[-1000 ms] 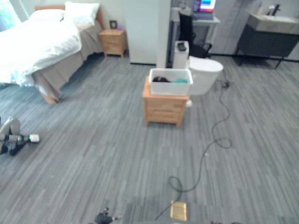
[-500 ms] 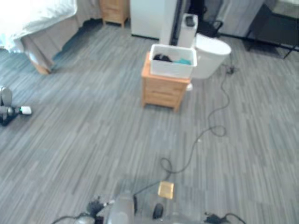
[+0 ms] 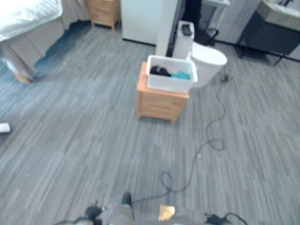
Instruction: Grab the laundry basket,head to the washer,open it,put in the laundry and shut it.
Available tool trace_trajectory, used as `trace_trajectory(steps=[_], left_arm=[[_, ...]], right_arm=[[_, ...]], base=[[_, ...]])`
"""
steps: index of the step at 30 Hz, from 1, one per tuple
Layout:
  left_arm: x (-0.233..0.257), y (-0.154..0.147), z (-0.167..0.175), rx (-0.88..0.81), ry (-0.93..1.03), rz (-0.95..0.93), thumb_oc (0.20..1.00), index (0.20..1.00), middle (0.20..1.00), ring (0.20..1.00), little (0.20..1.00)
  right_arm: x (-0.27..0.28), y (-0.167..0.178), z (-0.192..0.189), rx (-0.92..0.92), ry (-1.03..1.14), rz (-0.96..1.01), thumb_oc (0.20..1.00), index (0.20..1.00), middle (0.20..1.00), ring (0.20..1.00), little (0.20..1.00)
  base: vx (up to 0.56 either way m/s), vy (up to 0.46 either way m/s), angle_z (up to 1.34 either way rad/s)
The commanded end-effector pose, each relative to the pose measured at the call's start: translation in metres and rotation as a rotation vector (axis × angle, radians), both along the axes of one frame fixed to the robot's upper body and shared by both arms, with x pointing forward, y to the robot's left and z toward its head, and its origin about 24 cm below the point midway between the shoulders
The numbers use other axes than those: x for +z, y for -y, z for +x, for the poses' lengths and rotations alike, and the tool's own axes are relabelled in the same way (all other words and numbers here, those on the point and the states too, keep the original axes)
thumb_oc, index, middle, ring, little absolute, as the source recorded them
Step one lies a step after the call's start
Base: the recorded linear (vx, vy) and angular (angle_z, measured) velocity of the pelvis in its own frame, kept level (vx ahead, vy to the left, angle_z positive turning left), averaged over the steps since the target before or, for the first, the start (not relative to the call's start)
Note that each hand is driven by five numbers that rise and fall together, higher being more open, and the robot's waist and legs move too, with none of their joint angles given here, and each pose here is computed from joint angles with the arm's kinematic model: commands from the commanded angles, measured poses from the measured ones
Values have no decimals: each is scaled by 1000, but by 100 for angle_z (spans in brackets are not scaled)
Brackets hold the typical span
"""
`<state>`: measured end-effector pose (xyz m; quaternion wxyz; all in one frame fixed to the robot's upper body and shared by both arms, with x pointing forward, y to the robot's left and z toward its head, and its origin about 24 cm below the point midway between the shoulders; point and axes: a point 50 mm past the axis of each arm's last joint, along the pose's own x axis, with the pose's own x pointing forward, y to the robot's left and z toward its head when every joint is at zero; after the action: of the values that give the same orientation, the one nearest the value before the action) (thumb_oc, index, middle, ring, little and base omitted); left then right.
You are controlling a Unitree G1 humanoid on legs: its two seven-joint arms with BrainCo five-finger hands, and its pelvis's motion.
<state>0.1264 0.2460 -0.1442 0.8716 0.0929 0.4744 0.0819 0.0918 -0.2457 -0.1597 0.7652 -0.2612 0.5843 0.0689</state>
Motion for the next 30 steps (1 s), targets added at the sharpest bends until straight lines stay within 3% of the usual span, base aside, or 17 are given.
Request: trace_trajectory(steps=[1, 8, 13, 18, 24, 30], left_arm=[[7, -13, 4, 27, 44, 33, 1000, 1000, 1000, 1000, 1000], [6, -15, 3, 4, 28, 54, 1000, 1000, 1000, 1000, 1000], [-2, -21, -22, 11, -72, 78, 1000, 1000, 1000, 1000, 1000], [-1, -16, -15, 95, -28, 37, 1000, 1000, 1000, 1000, 1000], [-4, -5, -16, 67, -25, 1, 1000, 1000, 1000, 1000, 1000], [-5, -19, -32, 58, -78, 40, 1000, 1000, 1000, 1000, 1000]], right_arm=[[7, -16, 32, 83, 119, 52, 1000, 1000, 1000, 1000, 1000], [9, 3, 25, -26, 122, 19, 1000, 1000, 1000, 1000, 1000], [3, 20, -18, -81, -19, -18, 1000, 1000, 1000, 1000, 1000], [6, 26, -6, -111, 8, -52, 1000, 1000, 1000, 1000, 1000], [7, 32, -11, -131, -1, -75, 1000, 1000, 1000, 1000, 1000], [9, 37, -11, -188, 32, -61, 1000, 1000, 1000, 1000, 1000]], base=[[438, -76, 39], [478, -199, 41], [580, -362, 72], [333, -471, -28], [338, 75, -45], [200, 103, -37]])
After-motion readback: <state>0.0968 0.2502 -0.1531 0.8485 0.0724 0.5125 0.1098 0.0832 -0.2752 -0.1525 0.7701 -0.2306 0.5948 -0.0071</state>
